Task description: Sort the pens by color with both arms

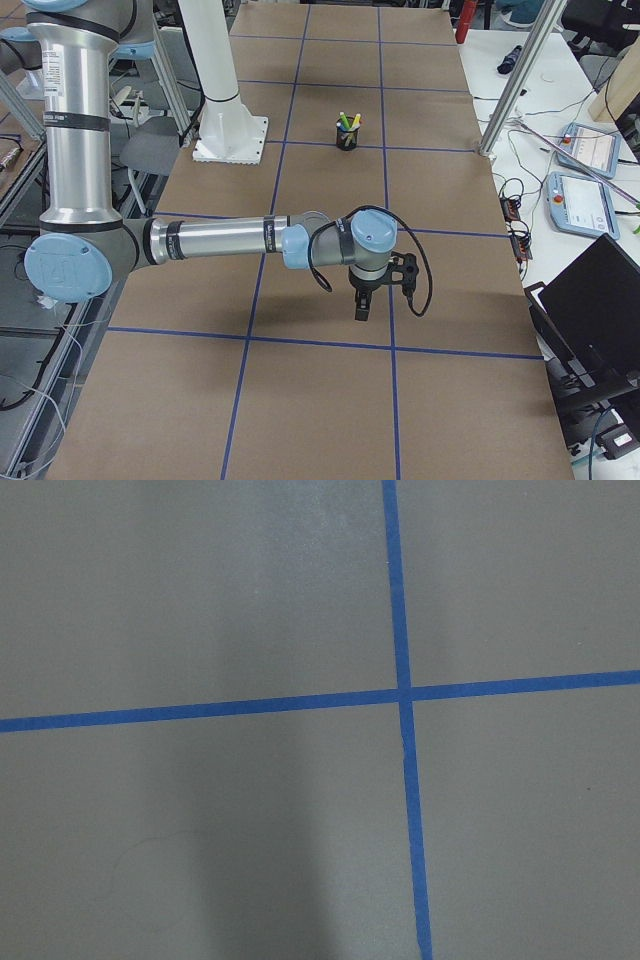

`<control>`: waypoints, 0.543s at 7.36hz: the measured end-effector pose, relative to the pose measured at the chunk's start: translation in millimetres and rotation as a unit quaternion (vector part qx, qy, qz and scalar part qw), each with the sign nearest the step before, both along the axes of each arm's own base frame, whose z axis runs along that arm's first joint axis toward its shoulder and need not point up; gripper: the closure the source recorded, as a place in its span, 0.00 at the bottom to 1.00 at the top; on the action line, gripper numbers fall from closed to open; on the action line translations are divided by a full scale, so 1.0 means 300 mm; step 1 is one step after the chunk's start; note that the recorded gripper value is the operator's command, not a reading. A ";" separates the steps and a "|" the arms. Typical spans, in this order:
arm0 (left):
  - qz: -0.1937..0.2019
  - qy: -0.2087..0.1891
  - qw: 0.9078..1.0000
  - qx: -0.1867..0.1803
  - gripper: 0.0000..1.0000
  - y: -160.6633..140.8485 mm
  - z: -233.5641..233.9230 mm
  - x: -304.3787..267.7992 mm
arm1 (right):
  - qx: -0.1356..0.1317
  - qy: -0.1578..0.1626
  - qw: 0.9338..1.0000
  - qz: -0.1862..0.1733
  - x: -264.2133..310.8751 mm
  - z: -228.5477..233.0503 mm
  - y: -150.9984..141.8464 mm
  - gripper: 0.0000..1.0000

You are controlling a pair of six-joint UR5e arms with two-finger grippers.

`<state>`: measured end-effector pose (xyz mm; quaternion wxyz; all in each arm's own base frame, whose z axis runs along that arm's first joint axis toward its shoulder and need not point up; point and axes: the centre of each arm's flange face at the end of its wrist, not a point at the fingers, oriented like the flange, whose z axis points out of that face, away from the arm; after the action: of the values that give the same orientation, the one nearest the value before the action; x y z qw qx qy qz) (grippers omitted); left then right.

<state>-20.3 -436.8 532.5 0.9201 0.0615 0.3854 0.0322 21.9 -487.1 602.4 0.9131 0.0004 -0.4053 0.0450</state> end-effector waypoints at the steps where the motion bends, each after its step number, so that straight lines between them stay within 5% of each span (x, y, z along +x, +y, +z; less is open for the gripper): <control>1: 0.000 0.000 1.000 0.000 0.00 0.000 0.000 0.001 | 0.002 -0.002 1.000 0.000 -0.001 -0.001 0.001 0.01; 4: 0.001 0.000 1.000 0.000 0.00 0.000 0.001 0.003 | 0.032 -0.007 0.999 -0.005 -0.014 -0.004 0.005 0.01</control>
<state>-19.6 -436.9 532.7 0.9203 0.0609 0.3850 0.0328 17.7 -485.4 601.1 0.9098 0.0275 -0.4132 0.0274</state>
